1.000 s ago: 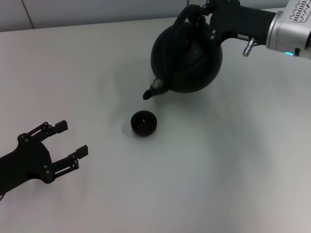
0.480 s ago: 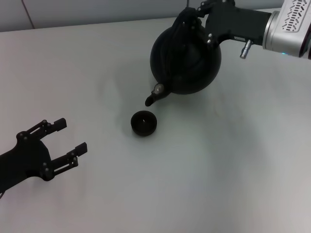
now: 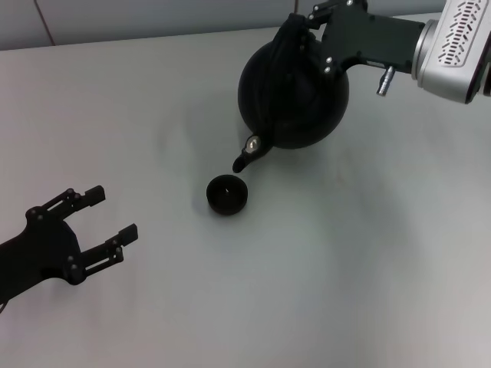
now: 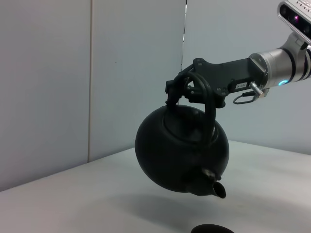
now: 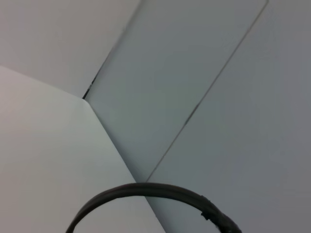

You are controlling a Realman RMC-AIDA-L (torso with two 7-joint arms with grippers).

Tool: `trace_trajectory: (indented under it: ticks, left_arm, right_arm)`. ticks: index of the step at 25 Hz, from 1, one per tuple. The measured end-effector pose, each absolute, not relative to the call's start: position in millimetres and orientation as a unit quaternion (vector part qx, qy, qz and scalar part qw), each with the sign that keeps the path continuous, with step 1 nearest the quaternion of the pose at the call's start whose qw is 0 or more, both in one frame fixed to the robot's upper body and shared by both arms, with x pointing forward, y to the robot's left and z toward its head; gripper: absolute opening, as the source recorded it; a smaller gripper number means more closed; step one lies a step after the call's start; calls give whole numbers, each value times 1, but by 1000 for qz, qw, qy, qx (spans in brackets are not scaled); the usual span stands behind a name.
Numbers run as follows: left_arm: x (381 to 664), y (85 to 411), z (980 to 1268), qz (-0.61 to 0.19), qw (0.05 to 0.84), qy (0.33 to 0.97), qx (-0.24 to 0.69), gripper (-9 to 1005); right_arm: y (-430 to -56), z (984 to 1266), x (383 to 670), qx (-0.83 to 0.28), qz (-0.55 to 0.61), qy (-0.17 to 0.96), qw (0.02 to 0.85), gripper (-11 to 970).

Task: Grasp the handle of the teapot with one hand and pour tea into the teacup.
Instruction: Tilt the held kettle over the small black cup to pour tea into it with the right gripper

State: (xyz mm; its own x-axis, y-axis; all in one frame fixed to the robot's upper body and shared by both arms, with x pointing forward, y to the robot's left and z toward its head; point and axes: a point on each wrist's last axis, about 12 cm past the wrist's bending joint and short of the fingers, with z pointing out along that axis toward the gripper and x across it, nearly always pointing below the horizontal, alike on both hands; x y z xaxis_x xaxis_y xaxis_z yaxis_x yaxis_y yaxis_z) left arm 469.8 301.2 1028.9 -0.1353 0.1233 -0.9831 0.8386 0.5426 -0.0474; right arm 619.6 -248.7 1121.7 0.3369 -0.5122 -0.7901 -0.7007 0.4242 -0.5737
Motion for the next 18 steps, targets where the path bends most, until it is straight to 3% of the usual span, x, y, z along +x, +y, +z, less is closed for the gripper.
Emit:
trace_trajectory:
  ticks: [18]
  left_arm:
    - [471,301,1030,-322,559,679,349,801]
  right_arm:
    - [-233,1119,619,-564,48,542,621,78]
